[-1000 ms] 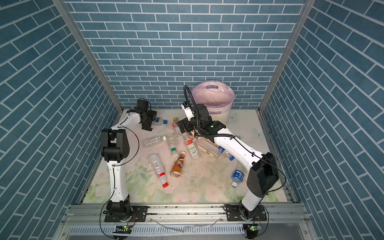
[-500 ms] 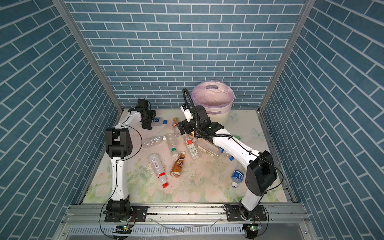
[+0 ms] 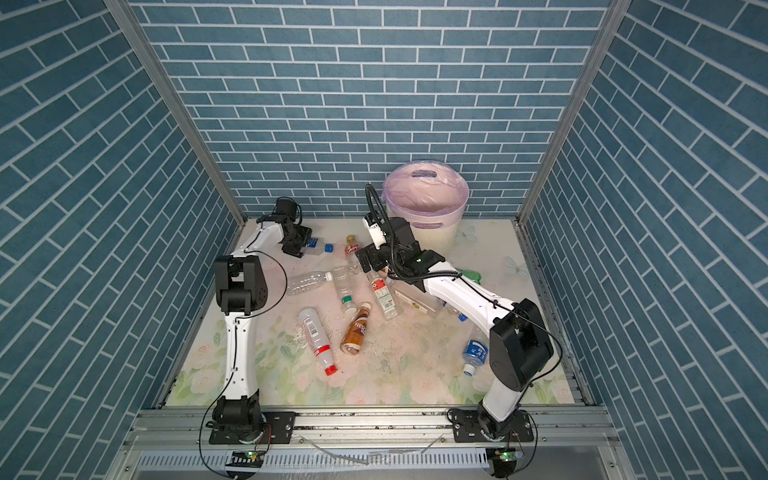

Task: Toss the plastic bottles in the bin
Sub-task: 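Close the left gripper on the blue-label bottle while the right gripper hovers nearby, then lift the blue-label bottle with the left gripper toward the approaching right gripper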

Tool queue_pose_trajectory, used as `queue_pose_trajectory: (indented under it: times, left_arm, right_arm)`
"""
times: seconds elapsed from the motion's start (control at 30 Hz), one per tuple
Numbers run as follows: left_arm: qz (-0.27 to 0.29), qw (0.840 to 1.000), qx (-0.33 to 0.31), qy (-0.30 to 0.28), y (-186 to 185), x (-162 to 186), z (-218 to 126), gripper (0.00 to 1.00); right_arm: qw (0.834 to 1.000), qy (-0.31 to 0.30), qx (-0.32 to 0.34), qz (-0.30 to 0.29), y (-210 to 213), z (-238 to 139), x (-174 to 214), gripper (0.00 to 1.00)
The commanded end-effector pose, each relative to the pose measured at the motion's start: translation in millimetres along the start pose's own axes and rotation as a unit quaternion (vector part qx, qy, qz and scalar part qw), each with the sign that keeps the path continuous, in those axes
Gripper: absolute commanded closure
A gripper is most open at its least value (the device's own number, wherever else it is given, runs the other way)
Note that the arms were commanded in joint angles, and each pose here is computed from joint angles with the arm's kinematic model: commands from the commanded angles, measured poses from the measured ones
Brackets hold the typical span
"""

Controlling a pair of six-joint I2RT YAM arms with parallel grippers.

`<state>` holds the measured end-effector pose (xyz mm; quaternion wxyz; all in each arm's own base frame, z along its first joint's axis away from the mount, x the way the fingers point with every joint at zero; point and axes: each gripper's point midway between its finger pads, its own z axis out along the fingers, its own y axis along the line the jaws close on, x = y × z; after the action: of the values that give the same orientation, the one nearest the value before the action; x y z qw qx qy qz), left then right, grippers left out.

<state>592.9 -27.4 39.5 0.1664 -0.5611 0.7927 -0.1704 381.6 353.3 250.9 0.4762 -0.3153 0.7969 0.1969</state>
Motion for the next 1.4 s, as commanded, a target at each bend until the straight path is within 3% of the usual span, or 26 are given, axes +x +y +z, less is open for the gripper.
queue_pose_trajectory:
  times: [0.0,0.1,0.37,0.7,0.87,1.03,1.37]
  left_arm:
    - [0.014,1.0,-0.015,-0.003,10,-3,-1,0.37]
    - [0.033,0.999,0.009,0.001,0,-2,-7,0.43]
    - [0.093,0.989,0.112,0.011,-34,7,-43,0.45]
    - [0.189,0.966,0.178,0.013,-58,22,-118,0.46]
    - [0.233,0.945,0.231,0.007,-66,41,-169,0.45]
    - [0.293,0.913,0.284,-0.007,-73,71,-220,0.44]
    - [0.326,0.863,0.386,0.021,-63,126,-278,0.43]
  right_arm:
    - [1.0,-0.022,0.01,-0.02,-2,-10,-11,0.01]
    - [1.0,-0.022,0.0,-0.011,2,-13,-12,0.01]
    - [0.999,-0.024,-0.028,0.022,11,-21,-18,0.01]
    - [0.995,-0.009,-0.062,0.073,23,-23,-31,0.01]
    - [0.991,-0.012,-0.083,0.101,31,-27,-45,0.01]
    - [0.988,-0.024,-0.106,0.113,38,-22,-64,0.01]
    - [0.98,-0.041,-0.131,0.144,45,4,-80,0.01]
